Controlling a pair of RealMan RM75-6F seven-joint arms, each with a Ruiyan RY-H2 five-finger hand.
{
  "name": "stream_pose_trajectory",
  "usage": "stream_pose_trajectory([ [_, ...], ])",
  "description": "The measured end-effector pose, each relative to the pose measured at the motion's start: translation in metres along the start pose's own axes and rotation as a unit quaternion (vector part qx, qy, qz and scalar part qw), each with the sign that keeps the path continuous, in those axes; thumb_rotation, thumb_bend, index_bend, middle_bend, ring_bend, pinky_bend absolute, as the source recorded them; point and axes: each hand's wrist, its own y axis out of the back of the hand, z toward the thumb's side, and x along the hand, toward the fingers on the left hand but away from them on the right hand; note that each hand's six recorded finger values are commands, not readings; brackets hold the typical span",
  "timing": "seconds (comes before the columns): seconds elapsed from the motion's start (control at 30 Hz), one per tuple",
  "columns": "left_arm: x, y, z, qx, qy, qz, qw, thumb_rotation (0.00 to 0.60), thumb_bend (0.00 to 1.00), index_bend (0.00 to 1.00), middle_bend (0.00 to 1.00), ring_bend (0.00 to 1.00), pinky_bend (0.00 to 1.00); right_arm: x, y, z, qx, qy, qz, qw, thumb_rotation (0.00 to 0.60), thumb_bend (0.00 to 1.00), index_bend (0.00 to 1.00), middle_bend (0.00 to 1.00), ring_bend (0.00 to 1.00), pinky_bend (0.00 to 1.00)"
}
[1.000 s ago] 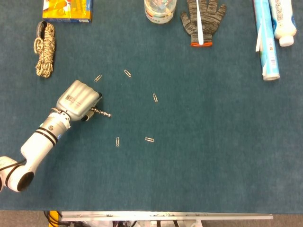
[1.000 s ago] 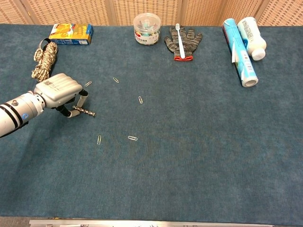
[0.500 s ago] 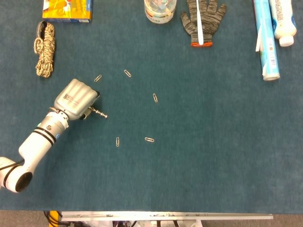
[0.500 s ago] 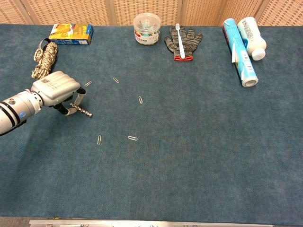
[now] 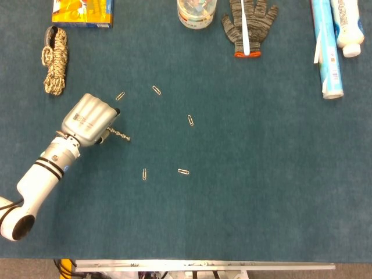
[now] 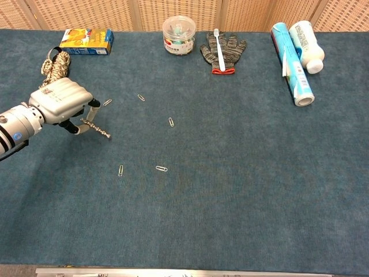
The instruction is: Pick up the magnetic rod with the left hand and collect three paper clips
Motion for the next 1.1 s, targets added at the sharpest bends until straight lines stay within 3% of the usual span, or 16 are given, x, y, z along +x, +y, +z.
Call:
stream_pose_trajectory([
  [0.73, 0.024, 0.035, -0.033, -0.012, 0.050, 0.034, 0.9981, 0.600, 0.34, 0.58, 1.00, 0.93, 0.77, -0.001, 0.009, 0.000, 0.004, 0.000, -0.010, 0.9999, 0.600, 0.00, 0.49, 0.36, 0.26, 0.44],
  [1.1, 0.035, 0.027, -0.045, -0.016, 0.066, 0.017, 0.9976, 0.600, 0.34, 0.58, 1.00, 0.93, 0.77, 0.001, 0.010, -0.003, 0.007, -0.006, -0.008, 0.9999, 0.600, 0.00, 0.49, 0.36, 0.26, 0.44],
])
